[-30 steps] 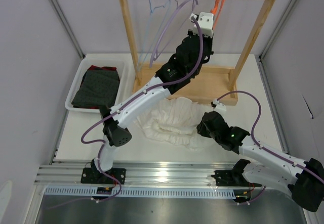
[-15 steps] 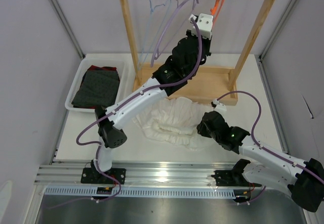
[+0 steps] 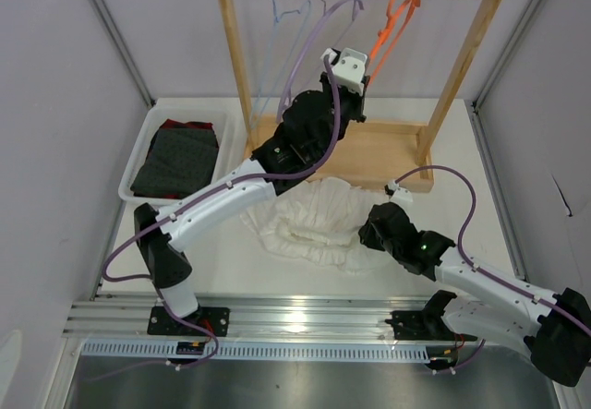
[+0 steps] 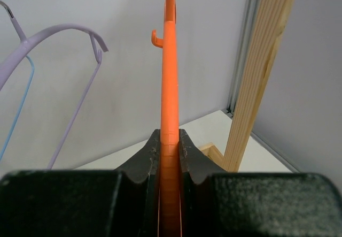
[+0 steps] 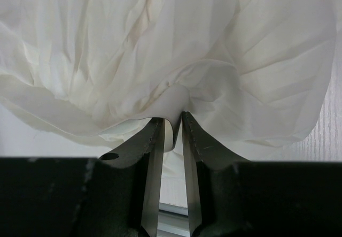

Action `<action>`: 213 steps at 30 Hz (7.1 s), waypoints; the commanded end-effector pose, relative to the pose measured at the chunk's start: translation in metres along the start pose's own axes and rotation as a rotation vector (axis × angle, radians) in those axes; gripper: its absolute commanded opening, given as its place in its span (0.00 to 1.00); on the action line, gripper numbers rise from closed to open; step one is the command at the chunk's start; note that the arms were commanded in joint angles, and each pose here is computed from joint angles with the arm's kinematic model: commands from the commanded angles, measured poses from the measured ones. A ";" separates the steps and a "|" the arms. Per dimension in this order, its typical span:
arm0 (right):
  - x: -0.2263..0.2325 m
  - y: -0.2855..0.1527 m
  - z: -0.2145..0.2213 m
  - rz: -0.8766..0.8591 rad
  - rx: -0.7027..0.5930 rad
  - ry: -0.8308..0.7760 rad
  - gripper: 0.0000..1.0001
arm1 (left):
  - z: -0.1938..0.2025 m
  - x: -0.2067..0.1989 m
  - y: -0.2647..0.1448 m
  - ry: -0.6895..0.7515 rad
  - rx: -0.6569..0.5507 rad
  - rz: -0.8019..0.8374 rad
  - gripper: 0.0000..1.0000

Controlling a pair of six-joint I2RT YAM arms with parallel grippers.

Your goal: Place the skirt on the hanger

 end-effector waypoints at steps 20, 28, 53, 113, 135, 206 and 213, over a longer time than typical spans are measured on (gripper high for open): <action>0.011 -0.012 -0.017 -0.029 -0.022 -0.001 0.20 | 0.060 0.036 -0.179 -0.052 0.154 0.249 0.00; 0.016 -0.015 -0.022 -0.031 -0.021 0.005 0.20 | 0.084 0.048 -0.251 -0.031 0.261 0.371 0.00; 0.014 -0.006 -0.036 0.012 0.025 -0.008 0.00 | 0.082 0.050 -0.338 -0.064 0.453 0.615 0.00; 0.040 -0.029 -0.042 -0.117 0.063 -0.010 0.00 | 0.209 -0.028 -0.235 -0.421 0.582 0.808 0.00; 0.057 -0.042 -0.054 -0.110 -0.012 -0.080 0.47 | 0.259 -0.030 -0.228 -0.420 0.700 0.726 0.00; 0.043 -0.028 -0.072 -0.110 -0.134 -0.105 0.00 | 0.287 0.000 -0.276 -0.499 0.839 0.403 0.28; 0.043 -0.028 -0.072 -0.114 -0.131 -0.098 0.00 | 0.308 -0.011 -0.282 -0.491 0.879 0.368 0.32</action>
Point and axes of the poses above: each gripper's point midway between its finger pads, its own y axis out along the fingers, its own x axis along the line the jaws close on, z = x × y, the point moved 2 cm from there along -y, back along the fingers, and after that the axes turned 5 degrees about y, right-handed, at the moved point
